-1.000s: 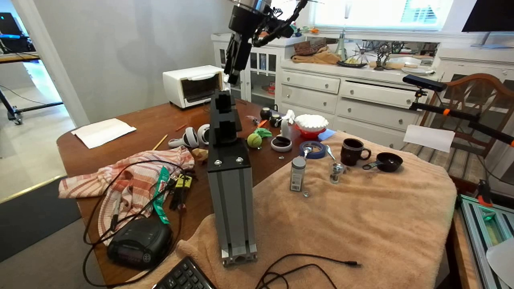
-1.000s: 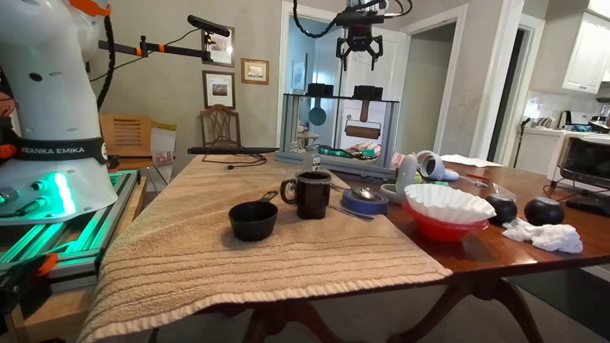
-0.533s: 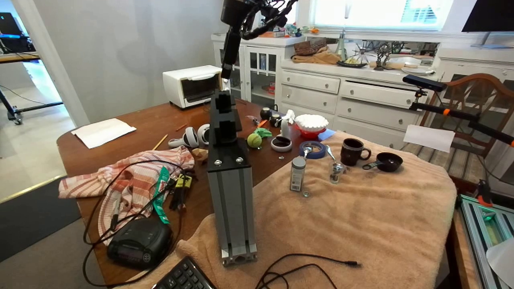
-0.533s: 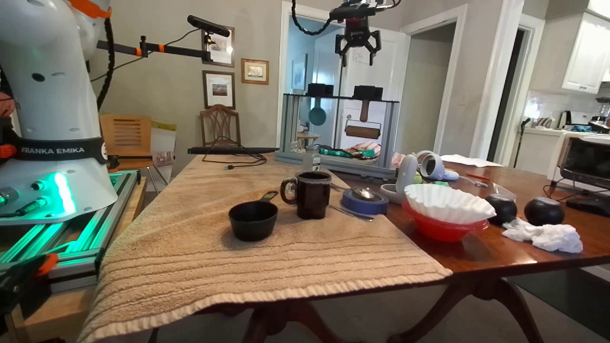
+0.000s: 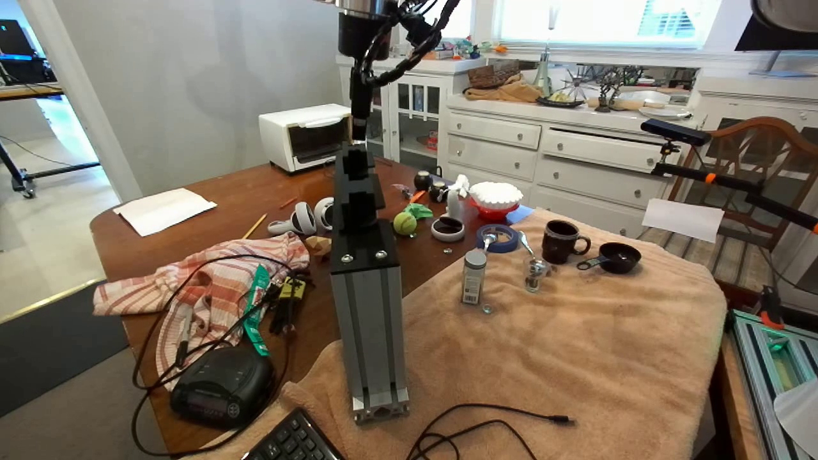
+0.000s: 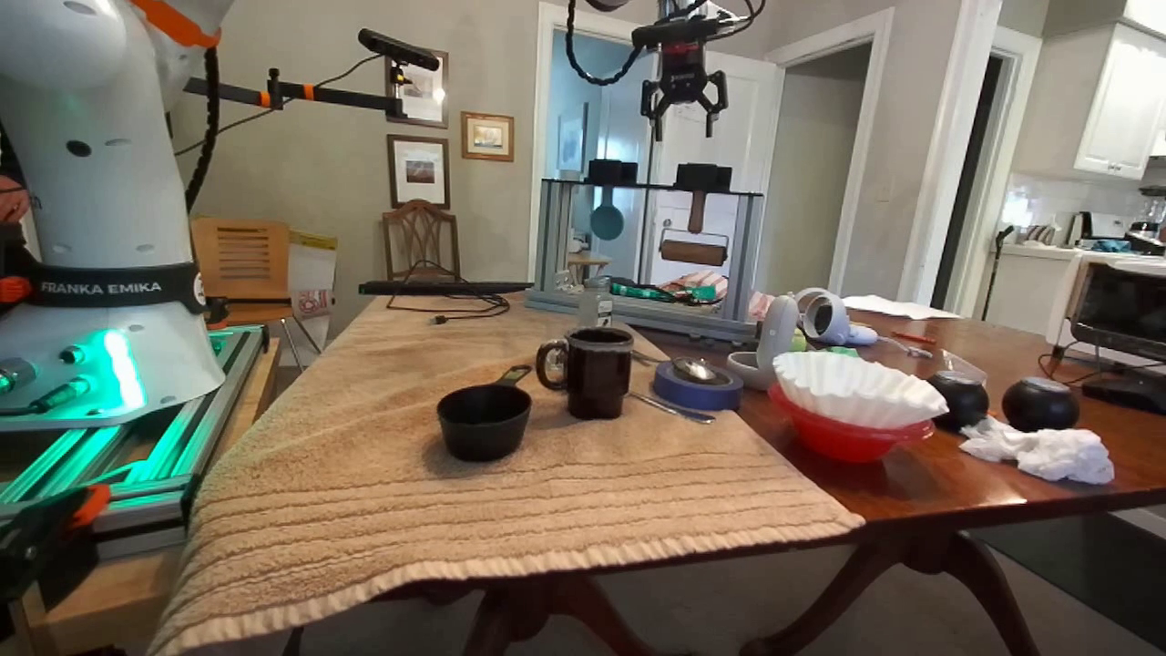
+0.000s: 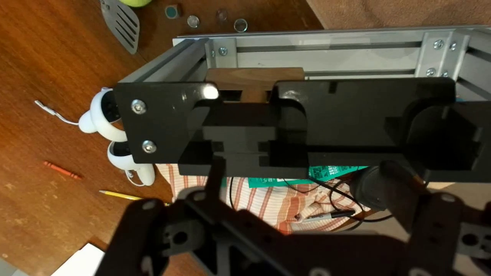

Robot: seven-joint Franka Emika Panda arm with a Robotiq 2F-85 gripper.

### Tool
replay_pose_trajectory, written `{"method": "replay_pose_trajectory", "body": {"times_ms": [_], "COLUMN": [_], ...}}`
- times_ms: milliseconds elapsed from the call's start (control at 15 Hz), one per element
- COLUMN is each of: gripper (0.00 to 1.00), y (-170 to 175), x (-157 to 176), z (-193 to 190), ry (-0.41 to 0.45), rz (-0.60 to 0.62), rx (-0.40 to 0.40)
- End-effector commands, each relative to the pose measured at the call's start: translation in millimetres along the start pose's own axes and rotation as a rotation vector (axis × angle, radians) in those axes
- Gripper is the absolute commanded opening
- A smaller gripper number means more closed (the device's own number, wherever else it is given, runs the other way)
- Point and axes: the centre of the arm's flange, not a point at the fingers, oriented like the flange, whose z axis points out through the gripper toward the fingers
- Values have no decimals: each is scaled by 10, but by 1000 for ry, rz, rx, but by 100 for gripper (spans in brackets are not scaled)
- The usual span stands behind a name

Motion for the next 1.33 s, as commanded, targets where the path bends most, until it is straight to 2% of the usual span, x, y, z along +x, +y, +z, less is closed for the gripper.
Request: {"method": "replay_pose_trajectory", "body": {"times_ms": [0,400,733,1067,1267], "gripper": [100,100,100,100,100], "y": [133,231,331,435,454], "x": [320,416,381,334,362], "z": [58,184,300,341,350], "ry": [-19,-35,-73,-65,-57], "rz": [-23,22,16,-65,-120], "rx": [-3,-52,-24,18,16]}}
